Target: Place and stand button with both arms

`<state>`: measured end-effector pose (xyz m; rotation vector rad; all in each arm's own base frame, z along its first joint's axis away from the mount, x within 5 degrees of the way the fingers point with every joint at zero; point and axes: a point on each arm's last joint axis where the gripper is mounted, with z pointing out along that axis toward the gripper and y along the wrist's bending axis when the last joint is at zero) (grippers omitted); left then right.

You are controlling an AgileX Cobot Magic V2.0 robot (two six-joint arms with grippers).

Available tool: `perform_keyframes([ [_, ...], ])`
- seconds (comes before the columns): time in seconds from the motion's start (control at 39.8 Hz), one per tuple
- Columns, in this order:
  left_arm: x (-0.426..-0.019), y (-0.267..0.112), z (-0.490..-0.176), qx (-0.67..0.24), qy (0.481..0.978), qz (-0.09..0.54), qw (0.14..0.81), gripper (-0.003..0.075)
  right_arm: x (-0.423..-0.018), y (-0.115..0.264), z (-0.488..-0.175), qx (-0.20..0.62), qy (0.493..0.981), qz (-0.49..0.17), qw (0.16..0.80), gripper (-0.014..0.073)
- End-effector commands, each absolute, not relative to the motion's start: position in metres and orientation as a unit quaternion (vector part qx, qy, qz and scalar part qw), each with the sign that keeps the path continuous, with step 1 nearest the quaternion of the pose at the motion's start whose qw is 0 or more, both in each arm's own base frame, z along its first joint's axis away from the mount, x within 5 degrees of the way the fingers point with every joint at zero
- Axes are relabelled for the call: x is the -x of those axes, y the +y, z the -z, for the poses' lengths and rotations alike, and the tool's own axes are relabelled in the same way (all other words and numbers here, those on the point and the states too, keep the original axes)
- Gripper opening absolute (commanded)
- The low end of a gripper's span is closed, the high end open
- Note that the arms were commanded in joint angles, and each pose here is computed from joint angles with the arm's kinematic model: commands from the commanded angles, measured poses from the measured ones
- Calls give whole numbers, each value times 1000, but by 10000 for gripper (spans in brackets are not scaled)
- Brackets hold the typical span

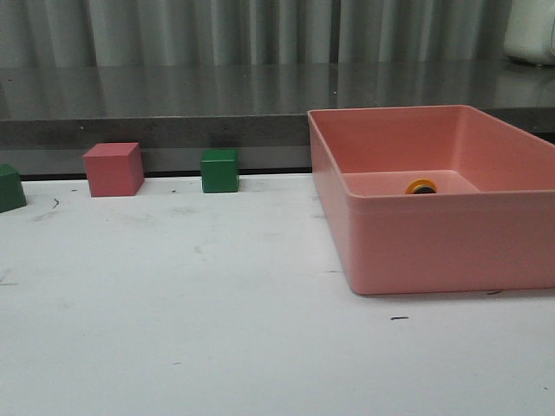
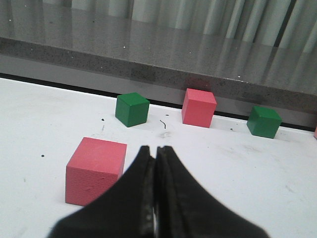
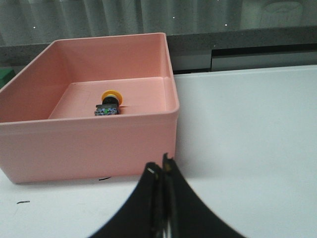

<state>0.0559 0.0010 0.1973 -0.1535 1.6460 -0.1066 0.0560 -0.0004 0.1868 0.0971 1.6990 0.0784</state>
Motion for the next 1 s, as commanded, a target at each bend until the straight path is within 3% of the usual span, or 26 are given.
perform_keyframes([
  [0.0, -55, 1, -203, 69, 697, 50, 712, -20, -55, -1, -195, -40, 720, -33, 692, -69],
  [0.78, -55, 1, -203, 69, 697, 50, 712, -20, -55, -1, -195, -40, 719, -33, 693, -69],
  [0.98, -54, 2, -208, 69, 678, 51, 730, -20, -55, 0, -201, -39, 697, -35, 715, -69],
])
